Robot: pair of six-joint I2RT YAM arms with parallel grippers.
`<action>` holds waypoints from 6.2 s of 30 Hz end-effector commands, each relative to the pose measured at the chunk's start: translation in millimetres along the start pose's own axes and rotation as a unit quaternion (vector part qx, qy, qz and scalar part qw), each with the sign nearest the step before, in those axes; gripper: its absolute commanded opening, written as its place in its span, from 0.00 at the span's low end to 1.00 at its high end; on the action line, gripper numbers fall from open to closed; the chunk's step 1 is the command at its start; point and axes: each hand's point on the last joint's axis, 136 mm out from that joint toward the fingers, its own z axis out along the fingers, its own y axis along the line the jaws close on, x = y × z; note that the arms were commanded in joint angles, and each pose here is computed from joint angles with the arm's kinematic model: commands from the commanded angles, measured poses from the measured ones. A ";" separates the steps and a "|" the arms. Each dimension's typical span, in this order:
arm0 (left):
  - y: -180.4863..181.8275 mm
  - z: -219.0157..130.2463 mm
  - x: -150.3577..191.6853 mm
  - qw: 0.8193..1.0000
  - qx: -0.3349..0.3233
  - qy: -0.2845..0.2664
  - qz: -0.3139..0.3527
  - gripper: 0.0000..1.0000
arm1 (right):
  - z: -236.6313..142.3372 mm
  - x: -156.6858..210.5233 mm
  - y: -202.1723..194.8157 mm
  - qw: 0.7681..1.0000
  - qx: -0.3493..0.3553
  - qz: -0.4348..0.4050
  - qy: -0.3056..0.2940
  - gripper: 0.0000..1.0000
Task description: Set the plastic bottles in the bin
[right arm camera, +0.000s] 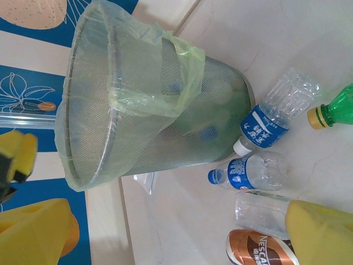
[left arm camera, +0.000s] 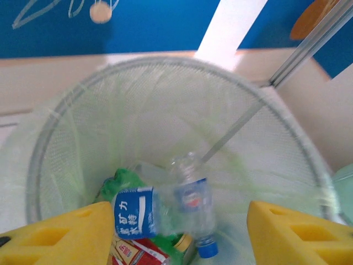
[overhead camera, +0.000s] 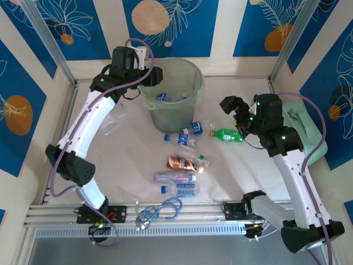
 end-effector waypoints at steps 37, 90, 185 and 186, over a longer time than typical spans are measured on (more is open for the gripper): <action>-42.0 -109.1 128.1 0.961 0.217 -0.009 -0.174 0.69 | 135.8 -28.3 -208.0 0.907 0.341 0.241 0.061 0.91; -38.9 -104.2 133.2 0.965 0.207 0.000 -0.161 0.69 | 79.9 -2.2 -264.1 0.885 0.453 0.105 -0.021 0.66; -72.7 -66.9 41.8 0.994 0.106 -0.010 -0.010 0.18 | -11.0 -8.0 52.3 0.995 -0.082 -0.040 0.031 1.00; -68.5 -60.3 36.8 0.995 0.095 -0.009 -0.008 0.18 | -10.0 -6.5 47.3 0.996 -0.077 -0.035 0.033 1.00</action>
